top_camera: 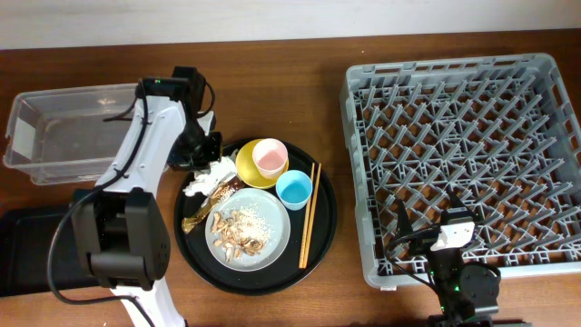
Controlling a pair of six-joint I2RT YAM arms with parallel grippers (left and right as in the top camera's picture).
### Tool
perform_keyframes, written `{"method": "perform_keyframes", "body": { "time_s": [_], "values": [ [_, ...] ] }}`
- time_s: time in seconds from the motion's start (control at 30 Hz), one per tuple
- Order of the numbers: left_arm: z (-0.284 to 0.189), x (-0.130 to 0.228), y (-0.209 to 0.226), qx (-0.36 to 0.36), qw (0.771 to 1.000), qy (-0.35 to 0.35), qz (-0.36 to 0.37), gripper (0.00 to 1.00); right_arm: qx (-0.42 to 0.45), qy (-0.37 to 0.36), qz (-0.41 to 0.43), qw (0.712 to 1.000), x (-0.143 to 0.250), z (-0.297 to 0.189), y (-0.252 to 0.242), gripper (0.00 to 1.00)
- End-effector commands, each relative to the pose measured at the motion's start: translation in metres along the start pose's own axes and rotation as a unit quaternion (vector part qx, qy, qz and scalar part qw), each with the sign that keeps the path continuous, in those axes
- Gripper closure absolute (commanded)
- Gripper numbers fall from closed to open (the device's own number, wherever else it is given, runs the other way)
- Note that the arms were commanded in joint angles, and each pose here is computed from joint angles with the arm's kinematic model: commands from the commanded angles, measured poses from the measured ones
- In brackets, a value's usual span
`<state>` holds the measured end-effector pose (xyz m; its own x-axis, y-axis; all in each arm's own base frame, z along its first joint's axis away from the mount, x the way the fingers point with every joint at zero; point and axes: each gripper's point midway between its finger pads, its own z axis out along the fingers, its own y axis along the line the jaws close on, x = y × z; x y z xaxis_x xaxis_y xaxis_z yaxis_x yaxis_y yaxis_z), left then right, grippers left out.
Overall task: Sort waste into correct bins and load items into the dishwasher rack
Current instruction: 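Grasp the crumpled tissue with the left gripper and lift it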
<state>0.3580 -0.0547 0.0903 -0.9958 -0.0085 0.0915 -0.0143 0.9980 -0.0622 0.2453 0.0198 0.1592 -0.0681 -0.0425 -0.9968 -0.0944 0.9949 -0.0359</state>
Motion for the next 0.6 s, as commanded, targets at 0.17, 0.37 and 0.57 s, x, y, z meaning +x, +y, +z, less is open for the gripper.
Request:
{"method": "perform_keyframes", "body": {
  "time_s": [0.17,0.37,0.57],
  "values": [
    [-0.03,-0.006,0.001,0.001,1.0,-0.015,-0.008,0.99,0.008,0.003,-0.003,1.0,0.003,0.0,-0.003,0.02],
    [-0.043,-0.001,0.013,0.009,1.0,-0.006,-0.029,0.99,0.008,0.003,-0.003,1.0,0.003,0.0,-0.003,0.02],
    [-0.059,-0.015,0.018,0.013,0.998,-0.039,-0.044,0.99,0.008,0.003,-0.003,1.0,0.003,0.0,-0.003,0.02]
  ]
}}
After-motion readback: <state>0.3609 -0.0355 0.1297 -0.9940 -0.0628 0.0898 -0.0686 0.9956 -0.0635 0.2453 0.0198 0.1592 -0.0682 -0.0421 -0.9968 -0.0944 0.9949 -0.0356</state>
